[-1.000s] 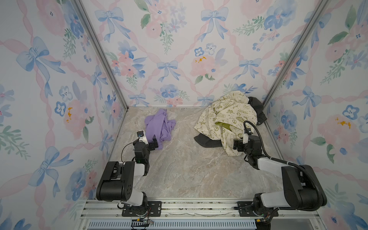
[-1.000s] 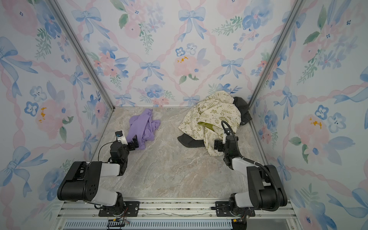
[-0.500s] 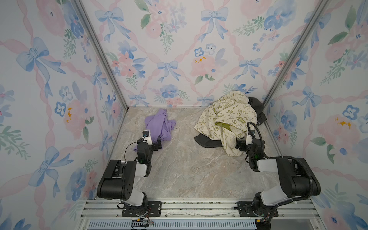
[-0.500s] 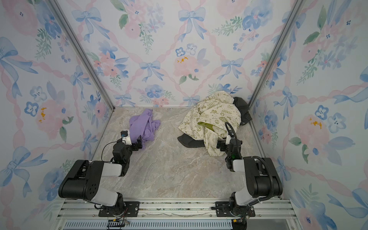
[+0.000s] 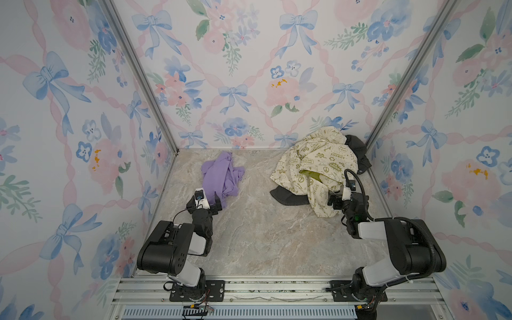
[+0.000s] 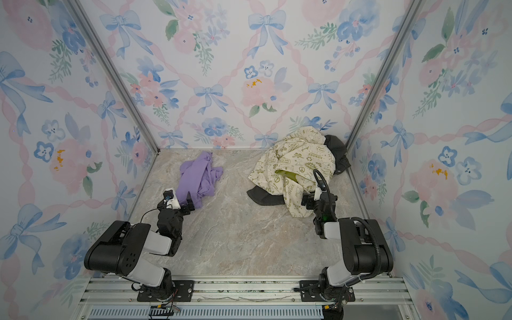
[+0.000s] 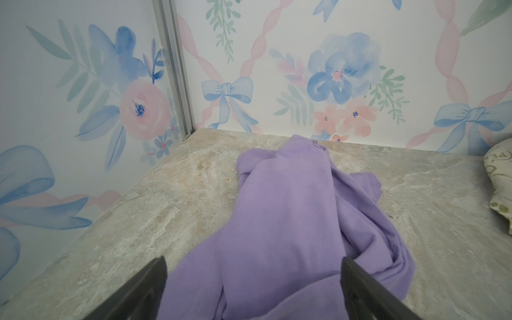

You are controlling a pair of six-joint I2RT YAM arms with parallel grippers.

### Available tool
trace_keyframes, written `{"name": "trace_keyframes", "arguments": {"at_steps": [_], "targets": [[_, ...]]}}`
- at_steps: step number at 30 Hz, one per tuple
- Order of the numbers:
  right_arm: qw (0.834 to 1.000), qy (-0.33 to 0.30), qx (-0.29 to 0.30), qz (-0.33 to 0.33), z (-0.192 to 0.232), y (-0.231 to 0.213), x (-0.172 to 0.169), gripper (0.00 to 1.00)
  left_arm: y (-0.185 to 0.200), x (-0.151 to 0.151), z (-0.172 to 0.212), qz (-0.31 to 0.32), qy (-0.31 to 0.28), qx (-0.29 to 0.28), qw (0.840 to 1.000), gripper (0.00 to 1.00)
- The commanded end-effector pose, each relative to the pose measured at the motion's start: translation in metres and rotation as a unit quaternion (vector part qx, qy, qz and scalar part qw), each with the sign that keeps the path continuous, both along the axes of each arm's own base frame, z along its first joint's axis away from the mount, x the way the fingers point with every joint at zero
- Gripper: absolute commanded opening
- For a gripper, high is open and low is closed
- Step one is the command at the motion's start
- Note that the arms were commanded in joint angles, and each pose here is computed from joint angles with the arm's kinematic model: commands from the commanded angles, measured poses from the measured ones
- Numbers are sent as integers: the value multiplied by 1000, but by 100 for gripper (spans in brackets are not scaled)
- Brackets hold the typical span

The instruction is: Pick out a specific cloth from the pile

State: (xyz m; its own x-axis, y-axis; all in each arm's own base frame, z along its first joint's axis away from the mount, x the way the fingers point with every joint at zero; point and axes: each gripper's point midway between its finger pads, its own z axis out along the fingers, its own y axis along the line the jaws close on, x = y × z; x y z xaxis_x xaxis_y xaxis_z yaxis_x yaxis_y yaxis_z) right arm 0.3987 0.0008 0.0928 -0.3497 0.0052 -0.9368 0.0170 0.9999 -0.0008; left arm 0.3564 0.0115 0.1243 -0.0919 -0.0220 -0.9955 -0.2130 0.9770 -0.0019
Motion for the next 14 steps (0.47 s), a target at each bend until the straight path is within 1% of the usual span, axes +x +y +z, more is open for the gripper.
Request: {"name": "trace_keyframes", "arguments": {"at_steps": [1, 14], "targets": [[1000, -11, 0, 0, 4, 1, 1, 97, 2, 3, 7, 14, -12, 10, 1000, 98], [1000, -11, -1, 0, 4, 1, 1, 97, -2, 5, 6, -2, -9, 8, 1000, 98]]}}
